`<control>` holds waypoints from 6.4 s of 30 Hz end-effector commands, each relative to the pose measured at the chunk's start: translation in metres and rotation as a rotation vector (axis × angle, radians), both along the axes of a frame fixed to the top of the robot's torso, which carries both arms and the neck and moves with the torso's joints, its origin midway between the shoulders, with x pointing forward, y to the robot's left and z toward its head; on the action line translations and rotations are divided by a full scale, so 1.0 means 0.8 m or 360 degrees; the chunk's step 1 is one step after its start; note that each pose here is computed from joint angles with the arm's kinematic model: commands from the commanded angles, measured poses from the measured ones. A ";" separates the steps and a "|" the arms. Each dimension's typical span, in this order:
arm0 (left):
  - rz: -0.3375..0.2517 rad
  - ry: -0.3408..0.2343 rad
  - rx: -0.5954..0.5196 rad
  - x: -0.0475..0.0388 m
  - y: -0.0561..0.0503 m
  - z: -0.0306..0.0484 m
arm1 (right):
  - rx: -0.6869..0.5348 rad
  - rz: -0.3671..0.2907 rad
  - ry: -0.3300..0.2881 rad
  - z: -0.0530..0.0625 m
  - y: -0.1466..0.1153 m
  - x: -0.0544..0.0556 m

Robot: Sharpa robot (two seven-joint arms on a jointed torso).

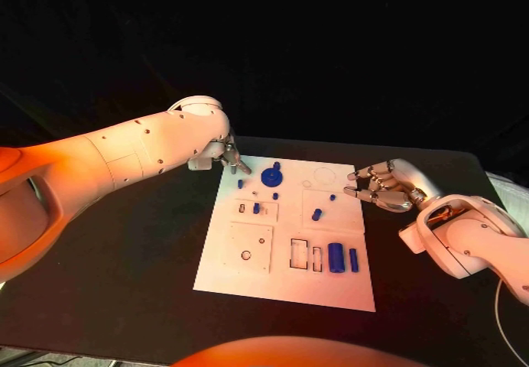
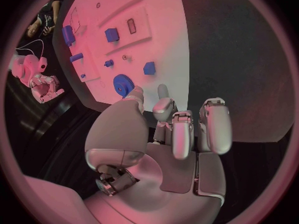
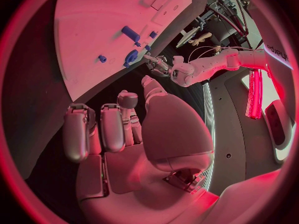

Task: Assemble the parts on the task board

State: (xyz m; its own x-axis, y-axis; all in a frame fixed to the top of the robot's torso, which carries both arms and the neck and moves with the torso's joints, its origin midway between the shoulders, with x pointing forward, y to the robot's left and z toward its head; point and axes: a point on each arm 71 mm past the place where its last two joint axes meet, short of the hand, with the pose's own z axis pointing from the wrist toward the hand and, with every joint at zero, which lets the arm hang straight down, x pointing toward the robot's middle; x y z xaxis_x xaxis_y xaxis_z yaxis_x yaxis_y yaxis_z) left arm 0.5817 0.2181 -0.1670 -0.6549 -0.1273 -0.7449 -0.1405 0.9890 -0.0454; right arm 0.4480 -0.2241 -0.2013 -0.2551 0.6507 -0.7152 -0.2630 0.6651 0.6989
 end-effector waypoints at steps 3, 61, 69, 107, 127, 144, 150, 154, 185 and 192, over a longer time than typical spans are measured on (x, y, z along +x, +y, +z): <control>-0.0039 0.0108 0.0013 -0.003 -0.003 -0.0068 | 0.0004 0.0000 -0.0016 0.001 0.001 0.000; -0.0084 0.0205 -0.0050 -0.012 -0.013 -0.0121 | 0.0001 0.0003 -0.0007 -0.001 0.002 0.001; -0.0078 0.0213 -0.0076 -0.013 -0.013 -0.0125 | 0.0000 0.0005 -0.0004 -0.002 0.002 0.001; -0.0190 -0.0062 -0.0355 -0.085 -0.008 -0.0223 | -0.0038 0.0007 0.0002 -0.005 -0.002 0.000; -0.0244 0.0105 -0.0249 -0.099 -0.004 -0.0360 | -0.0028 0.0008 -0.0010 -0.005 -0.001 -0.002; -0.0250 0.0148 -0.0227 -0.102 -0.003 -0.0430 | -0.0026 0.0011 -0.0011 -0.005 -0.001 -0.002; -0.0253 0.0152 -0.0229 -0.103 -0.005 -0.0447 | -0.0026 0.0012 -0.0011 -0.005 -0.001 -0.002; -0.0250 0.0144 -0.0238 -0.104 -0.006 -0.0461 | -0.0026 0.0012 -0.0010 -0.005 -0.001 -0.002; -0.0153 -0.0067 -0.0388 -0.124 -0.001 -0.0430 | -0.0025 0.0012 -0.0004 -0.007 -0.001 -0.002; -0.0177 -0.0088 -0.0319 -0.125 0.000 -0.0488 | -0.0026 0.0012 -0.0001 -0.008 -0.001 -0.002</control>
State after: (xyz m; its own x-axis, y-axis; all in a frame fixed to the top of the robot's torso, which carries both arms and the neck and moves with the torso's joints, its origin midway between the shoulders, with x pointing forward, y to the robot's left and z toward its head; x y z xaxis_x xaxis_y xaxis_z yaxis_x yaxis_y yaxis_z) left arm 0.4809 0.2183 -0.2066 -0.6549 -0.2366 -0.7177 -0.0439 0.9601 -0.2763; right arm 0.4469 -0.2258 -0.2074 -0.2548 0.6441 -0.7212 -0.2565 0.6741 0.6927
